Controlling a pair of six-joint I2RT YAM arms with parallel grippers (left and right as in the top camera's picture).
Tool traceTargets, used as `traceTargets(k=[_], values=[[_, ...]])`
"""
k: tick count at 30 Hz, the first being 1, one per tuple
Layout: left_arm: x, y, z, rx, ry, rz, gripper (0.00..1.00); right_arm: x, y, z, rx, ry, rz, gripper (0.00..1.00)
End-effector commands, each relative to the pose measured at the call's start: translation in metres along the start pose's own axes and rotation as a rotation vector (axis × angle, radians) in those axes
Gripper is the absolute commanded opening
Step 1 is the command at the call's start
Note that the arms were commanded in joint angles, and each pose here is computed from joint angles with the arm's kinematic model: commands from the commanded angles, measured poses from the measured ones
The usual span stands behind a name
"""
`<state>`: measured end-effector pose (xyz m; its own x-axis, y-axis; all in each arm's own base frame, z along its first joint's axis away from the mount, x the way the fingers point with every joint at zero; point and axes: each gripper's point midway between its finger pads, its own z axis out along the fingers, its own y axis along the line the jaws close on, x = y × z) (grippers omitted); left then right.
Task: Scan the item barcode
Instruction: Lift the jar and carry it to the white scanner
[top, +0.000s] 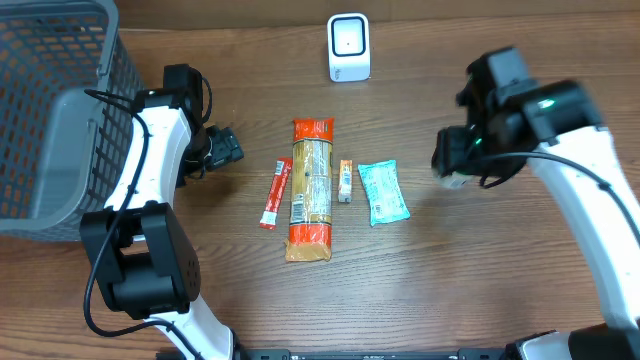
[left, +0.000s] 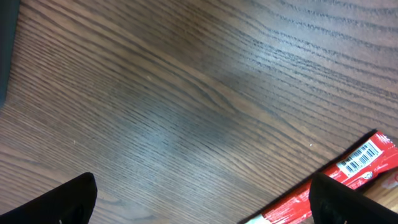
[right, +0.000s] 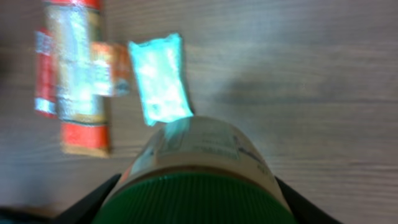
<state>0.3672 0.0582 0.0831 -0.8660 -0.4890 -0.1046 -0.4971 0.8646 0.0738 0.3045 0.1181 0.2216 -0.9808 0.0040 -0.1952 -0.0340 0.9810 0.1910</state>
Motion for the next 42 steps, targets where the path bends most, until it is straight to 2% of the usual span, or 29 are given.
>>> traceTargets(k=[1, 6, 12, 16, 27, 34, 42], values=[[0.000, 0.001, -0.005, 0.001, -0.015, 0.026, 1.00, -0.015, 0.017, -0.063, -0.051, -0.103, -0.012, 0.32], [0.000, 0.001, -0.005, 0.001, -0.014, 0.026, 1.00, -0.054, 0.036, -0.100, -0.116, -0.308, -0.057, 0.33], [0.000, 0.001, -0.005, 0.001, -0.014, 0.026, 1.00, -0.096, 0.058, -0.106, -0.167, -0.459, -0.114, 0.32], [0.000, 0.001, -0.005, 0.001, -0.014, 0.026, 1.00, -0.124, 0.093, -0.102, -0.223, -0.552, -0.180, 0.31], [0.000, 0.001, -0.005, 0.001, -0.015, 0.026, 1.00, -0.189, 0.146, -0.035, -0.214, -0.653, -0.232, 0.28], [0.000, 0.001, -0.005, 0.001, -0.015, 0.026, 1.00, -0.233, 0.143, 0.032, -0.080, -0.713, -0.248, 0.28], [0.000, 0.001, -0.005, 0.001, -0.015, 0.026, 1.00, -0.275, 0.158, 0.083, -0.119, -0.823, -0.240, 0.28]])
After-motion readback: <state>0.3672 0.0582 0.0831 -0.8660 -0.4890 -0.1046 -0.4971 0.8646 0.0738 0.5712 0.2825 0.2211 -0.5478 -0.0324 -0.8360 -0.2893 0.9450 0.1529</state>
